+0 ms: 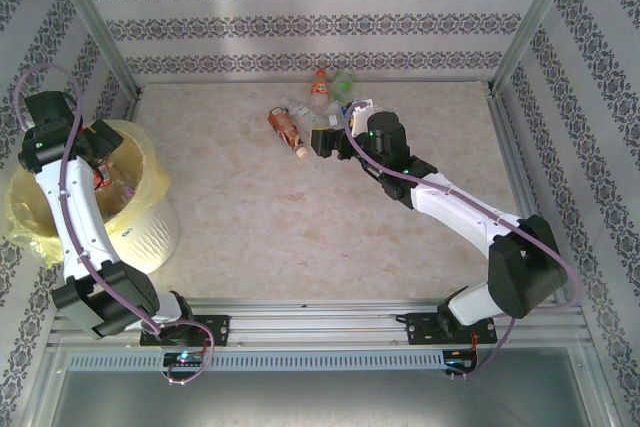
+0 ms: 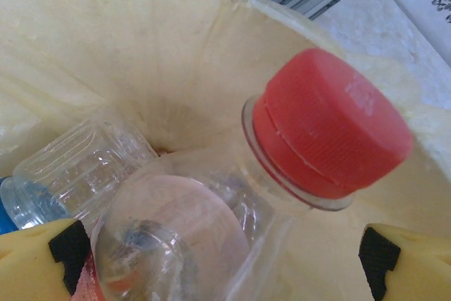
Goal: Put the plastic bottles in the bin
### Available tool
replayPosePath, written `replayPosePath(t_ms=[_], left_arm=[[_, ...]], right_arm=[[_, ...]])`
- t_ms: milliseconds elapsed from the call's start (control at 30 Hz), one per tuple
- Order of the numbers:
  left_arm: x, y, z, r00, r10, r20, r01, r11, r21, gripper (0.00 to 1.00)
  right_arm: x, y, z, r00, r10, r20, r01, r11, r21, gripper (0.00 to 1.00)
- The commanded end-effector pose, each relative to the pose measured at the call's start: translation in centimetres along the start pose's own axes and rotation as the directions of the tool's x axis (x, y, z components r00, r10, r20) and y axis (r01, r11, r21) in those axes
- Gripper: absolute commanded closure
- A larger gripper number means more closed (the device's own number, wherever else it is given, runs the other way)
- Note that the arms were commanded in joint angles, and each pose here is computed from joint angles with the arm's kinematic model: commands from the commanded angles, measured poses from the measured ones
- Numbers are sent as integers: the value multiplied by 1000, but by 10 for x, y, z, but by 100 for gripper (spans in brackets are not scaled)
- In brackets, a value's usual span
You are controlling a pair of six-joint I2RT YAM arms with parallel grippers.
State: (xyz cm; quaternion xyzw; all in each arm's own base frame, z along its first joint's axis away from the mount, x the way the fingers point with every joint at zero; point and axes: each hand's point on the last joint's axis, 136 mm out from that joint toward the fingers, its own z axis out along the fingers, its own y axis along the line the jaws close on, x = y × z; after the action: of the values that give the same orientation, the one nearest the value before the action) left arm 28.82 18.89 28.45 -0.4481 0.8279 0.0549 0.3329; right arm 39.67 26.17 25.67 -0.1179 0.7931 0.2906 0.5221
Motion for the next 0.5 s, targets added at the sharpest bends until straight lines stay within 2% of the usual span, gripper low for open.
replayPosePath(t_ms=[0, 100, 200, 300, 400, 467], left_arm=[[-10, 0, -24, 996, 43, 76, -44, 999, 10, 0], [-9, 1, -11, 994, 84, 66, -84, 996, -3, 3], [5, -3, 3, 995, 96, -19, -96, 995, 17, 15], [13, -11, 2, 994, 101, -30, -98, 992, 78, 26], [15, -8, -7, 995, 96, -12, -95, 993, 76, 36], [19, -6, -11, 994, 103, -33, -100, 993, 69, 39]], right_arm=[[-7, 0, 0, 999, 15, 29, -15, 1000, -9, 2], [-5, -2, 0, 1000, 14, 27, -14, 1000, -5, 2], [-4, -3, -1, 1000, 8, 27, -8, 1000, 2, 2], [-5, -3, -2, 1000, 5, 29, -5, 1000, 3, 2], [-6, -2, -1, 1000, 7, 29, -7, 1000, -3, 2], [-5, -2, 0, 1000, 8, 25, -8, 1000, -6, 2]])
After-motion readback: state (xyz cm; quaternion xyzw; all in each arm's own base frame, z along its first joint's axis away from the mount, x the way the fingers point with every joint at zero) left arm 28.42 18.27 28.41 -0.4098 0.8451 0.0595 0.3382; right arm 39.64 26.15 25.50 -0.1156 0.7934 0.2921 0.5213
